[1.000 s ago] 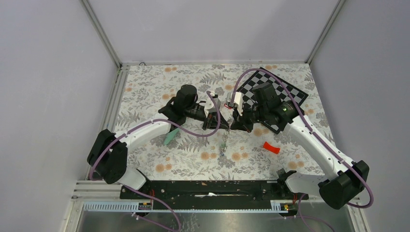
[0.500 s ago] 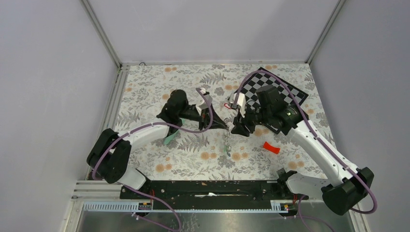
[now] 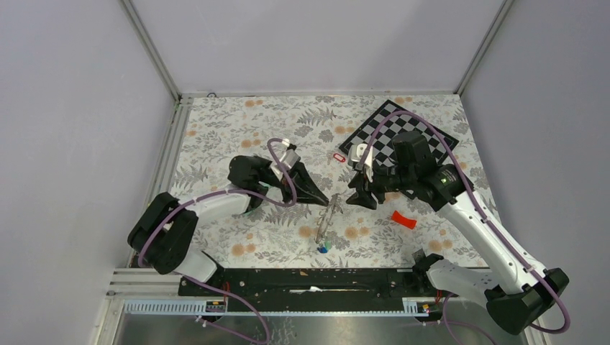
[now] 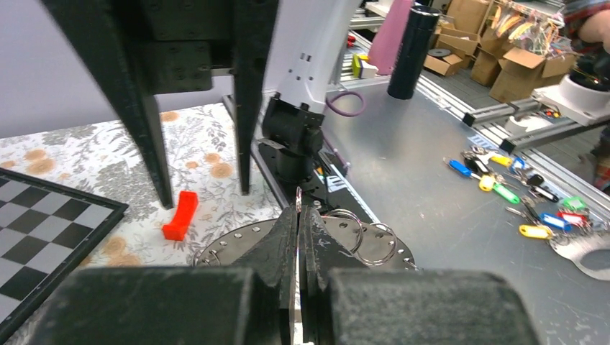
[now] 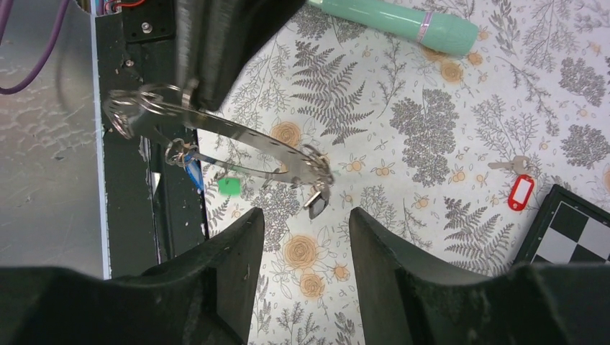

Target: Put the keys on the keyring

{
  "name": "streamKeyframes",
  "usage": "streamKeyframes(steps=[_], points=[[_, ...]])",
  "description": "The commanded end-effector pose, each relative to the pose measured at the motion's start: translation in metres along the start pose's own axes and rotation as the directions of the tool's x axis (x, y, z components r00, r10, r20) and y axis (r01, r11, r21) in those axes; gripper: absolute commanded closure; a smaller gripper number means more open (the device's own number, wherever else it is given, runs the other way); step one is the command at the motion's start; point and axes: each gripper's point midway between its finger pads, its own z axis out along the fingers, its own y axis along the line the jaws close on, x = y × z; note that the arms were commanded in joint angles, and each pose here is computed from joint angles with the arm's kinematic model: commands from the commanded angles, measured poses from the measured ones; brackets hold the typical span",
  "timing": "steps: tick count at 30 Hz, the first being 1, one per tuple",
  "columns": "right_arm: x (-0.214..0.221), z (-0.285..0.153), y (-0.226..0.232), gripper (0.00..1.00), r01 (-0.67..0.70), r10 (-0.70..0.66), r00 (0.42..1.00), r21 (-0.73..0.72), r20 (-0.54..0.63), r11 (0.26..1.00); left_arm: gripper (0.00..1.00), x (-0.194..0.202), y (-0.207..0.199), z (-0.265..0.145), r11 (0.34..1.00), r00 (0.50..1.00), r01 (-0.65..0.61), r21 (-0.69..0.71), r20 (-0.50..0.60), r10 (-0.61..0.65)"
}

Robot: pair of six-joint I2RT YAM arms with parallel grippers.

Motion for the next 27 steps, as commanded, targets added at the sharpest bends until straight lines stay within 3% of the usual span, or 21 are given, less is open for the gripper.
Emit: streamKeyframes(steps=[1, 11, 20, 23, 27], points=[[-0.005, -0.003, 0.007, 0.46, 0.020, -0.019, 0.999, -0.025, 0.043, 0.999, 1.00, -0.016, -0.035, 0.001, 0.984, 0.987, -0.158, 0.087, -0.006, 0.160], [0.004, -0.002, 0.012, 0.45, 0.028, -0.027, 0.999, -0.037, 0.026, 0.999, 1.00, -0.009, -0.064, -0.007, 0.930, 0.948, -0.281, 0.236, -0.083, 0.307], [0.007, 0.001, 0.014, 0.45, 0.011, -0.010, 1.000, -0.057, 0.026, 0.998, 1.00, -0.010, -0.073, -0.009, 0.919, 0.940, -0.294, 0.262, -0.095, 0.328], [0.004, 0.001, 0.018, 0.45, 0.014, -0.010, 0.999, -0.078, 0.041, 0.997, 1.00, -0.011, -0.070, -0.008, 0.925, 0.944, -0.291, 0.243, -0.086, 0.319], [-0.010, -0.001, 0.021, 0.46, 0.016, -0.007, 0.997, -0.105, 0.082, 0.994, 1.00, -0.032, -0.040, -0.005, 0.970, 0.971, -0.237, 0.058, 0.002, 0.237]])
